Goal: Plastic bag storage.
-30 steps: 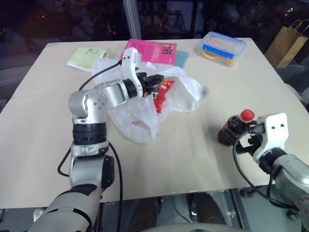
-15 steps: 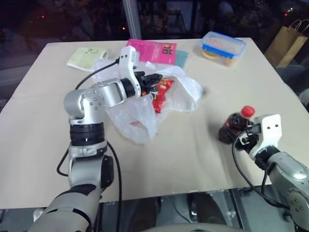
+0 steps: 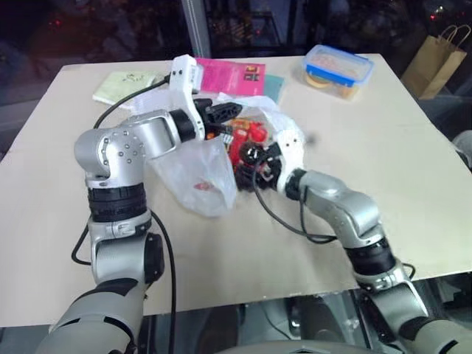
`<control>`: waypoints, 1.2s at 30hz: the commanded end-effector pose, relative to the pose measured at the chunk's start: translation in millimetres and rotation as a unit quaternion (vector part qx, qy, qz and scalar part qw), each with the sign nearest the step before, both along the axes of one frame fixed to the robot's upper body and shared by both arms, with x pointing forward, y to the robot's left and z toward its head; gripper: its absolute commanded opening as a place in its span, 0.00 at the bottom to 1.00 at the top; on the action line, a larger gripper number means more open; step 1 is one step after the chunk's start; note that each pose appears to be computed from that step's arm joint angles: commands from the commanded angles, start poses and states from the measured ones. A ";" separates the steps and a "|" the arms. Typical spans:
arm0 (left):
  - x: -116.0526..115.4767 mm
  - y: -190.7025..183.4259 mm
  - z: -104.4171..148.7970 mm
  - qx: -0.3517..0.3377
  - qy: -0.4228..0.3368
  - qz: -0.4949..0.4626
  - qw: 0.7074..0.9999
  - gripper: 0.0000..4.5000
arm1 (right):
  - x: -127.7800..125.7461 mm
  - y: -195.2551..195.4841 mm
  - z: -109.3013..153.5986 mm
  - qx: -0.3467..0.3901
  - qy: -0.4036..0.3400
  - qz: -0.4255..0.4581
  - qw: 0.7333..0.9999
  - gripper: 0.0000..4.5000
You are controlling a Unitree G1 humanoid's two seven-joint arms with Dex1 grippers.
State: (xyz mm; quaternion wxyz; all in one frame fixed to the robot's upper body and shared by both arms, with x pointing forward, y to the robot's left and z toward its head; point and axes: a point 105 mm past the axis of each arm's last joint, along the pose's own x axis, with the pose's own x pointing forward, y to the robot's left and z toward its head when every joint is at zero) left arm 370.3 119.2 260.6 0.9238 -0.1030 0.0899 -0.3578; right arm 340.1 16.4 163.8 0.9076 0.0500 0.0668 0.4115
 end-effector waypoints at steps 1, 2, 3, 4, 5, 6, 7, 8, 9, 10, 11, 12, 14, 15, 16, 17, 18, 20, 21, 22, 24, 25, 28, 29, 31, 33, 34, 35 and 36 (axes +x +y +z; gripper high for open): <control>-17.5 3.9 18.7 -0.020 -0.028 -0.019 0.999 0.00 | 11.1 9.0 33.5 0.097 -0.012 -0.002 0.995 0.67; -19.9 4.5 17.2 -0.022 -0.027 -0.019 0.999 0.00 | 14.0 17.2 35.6 0.118 0.004 0.005 0.993 0.67; -21.5 4.9 16.3 -0.023 -0.026 -0.018 0.999 0.00 | 15.5 23.0 36.6 0.131 0.016 0.010 0.991 0.67; -23.4 5.0 15.7 -0.027 -0.026 -0.019 0.999 0.00 | 15.6 32.0 37.5 0.141 0.028 0.024 0.989 0.67; -25.0 5.3 15.3 -0.030 -0.025 -0.018 0.999 0.00 | 14.8 42.7 39.9 0.165 0.051 0.042 0.984 0.67; -25.9 5.4 15.3 -0.033 -0.025 -0.018 0.999 0.00 | 14.0 49.3 41.7 0.180 0.066 0.055 0.980 0.67; -27.4 5.1 15.2 -0.035 -0.024 -0.019 0.999 0.00 | 16.9 54.1 42.8 0.199 0.088 0.054 0.974 0.67; -29.4 5.0 14.2 -0.033 -0.024 -0.022 0.999 0.00 | 19.3 60.9 42.5 0.211 0.110 0.059 0.970 0.67; -31.0 4.7 13.4 -0.032 -0.023 -0.025 0.999 0.00 | 20.9 65.1 41.8 0.216 0.123 0.063 0.967 0.67; -33.3 4.9 10.6 -0.028 -0.021 -0.026 0.999 0.00 | 19.7 71.7 42.7 0.230 0.148 0.078 0.959 0.67; -35.7 7.3 3.0 -0.015 -0.011 -0.023 1.000 0.00 | 22.0 76.5 46.0 0.255 0.183 0.089 0.945 0.67; -37.4 9.1 -2.3 -0.006 -0.004 -0.021 1.000 0.00 | 23.4 79.6 48.7 0.274 0.207 0.096 0.934 0.67; -44.0 13.5 -18.0 0.018 0.010 -0.018 1.000 0.00 | 31.6 83.8 54.0 0.303 0.249 0.100 0.914 0.67; -46.2 14.6 -22.1 0.022 0.013 -0.017 1.000 0.00 | 35.7 84.9 54.9 0.311 0.263 0.097 0.908 0.67; -48.3 15.5 -25.6 0.023 0.018 -0.015 0.999 0.00 | 39.1 87.8 54.0 0.310 0.273 0.094 0.906 0.67; -49.9 15.1 -25.9 0.022 0.014 -0.015 1.000 0.00 | 41.5 94.4 50.3 0.302 0.279 0.089 0.907 0.67; -51.1 14.1 -25.8 0.022 0.011 -0.015 1.000 0.00 | 42.4 98.8 47.5 0.294 0.281 0.087 0.909 0.67; -52.4 12.3 -26.5 0.014 0.011 -0.012 1.000 0.00 | 36.6 115.8 41.2 0.276 0.284 0.104 0.912 0.85; -52.9 12.1 -27.7 0.013 0.011 -0.010 1.000 0.00 | 30.6 125.4 40.7 0.273 0.284 0.121 0.911 0.93; -53.7 11.6 -28.6 0.013 0.011 -0.009 1.000 0.00 | 26.6 131.6 40.3 0.270 0.284 0.132 0.910 0.99; -52.8 10.5 -26.1 0.000 0.007 -0.004 1.000 0.00 | 25.0 137.2 37.1 0.248 0.272 0.129 0.921 0.99; -51.7 10.6 -23.7 -0.011 0.005 -0.001 1.000 0.00 | 26.9 136.2 36.1 0.234 0.260 0.123 0.929 0.99; -50.0 11.9 -20.8 -0.023 0.003 0.005 1.000 0.00 | 28.8 132.3 37.0 0.219 0.238 0.127 0.938 0.99; -46.2 16.9 -21.0 -0.030 0.005 0.016 0.999 0.00 | 30.2 120.7 39.4 0.216 0.223 0.139 0.940 0.99; -36.0 28.7 -21.7 -0.052 0.012 0.041 0.998 0.00 | 34.6 90.8 36.7 0.192 0.189 0.136 0.953 0.99; -30.6 34.4 -21.7 -0.067 0.017 0.051 0.996 0.00 | 33.3 71.0 35.9 0.183 0.166 0.125 0.961 0.99; -27.8 37.6 -21.5 -0.072 0.018 0.054 0.996 0.00 | 31.1 57.5 35.7 0.167 0.139 0.115 0.969 0.99; -24.9 40.8 -20.7 -0.079 0.018 0.057 0.995 0.00 | 24.7 47.0 35.2 0.149 0.118 0.113 0.975 0.99; -22.2 43.6 -19.9 -0.089 0.021 0.058 0.994 0.00 | 17.3 38.7 34.3 0.125 0.094 0.110 0.982 0.99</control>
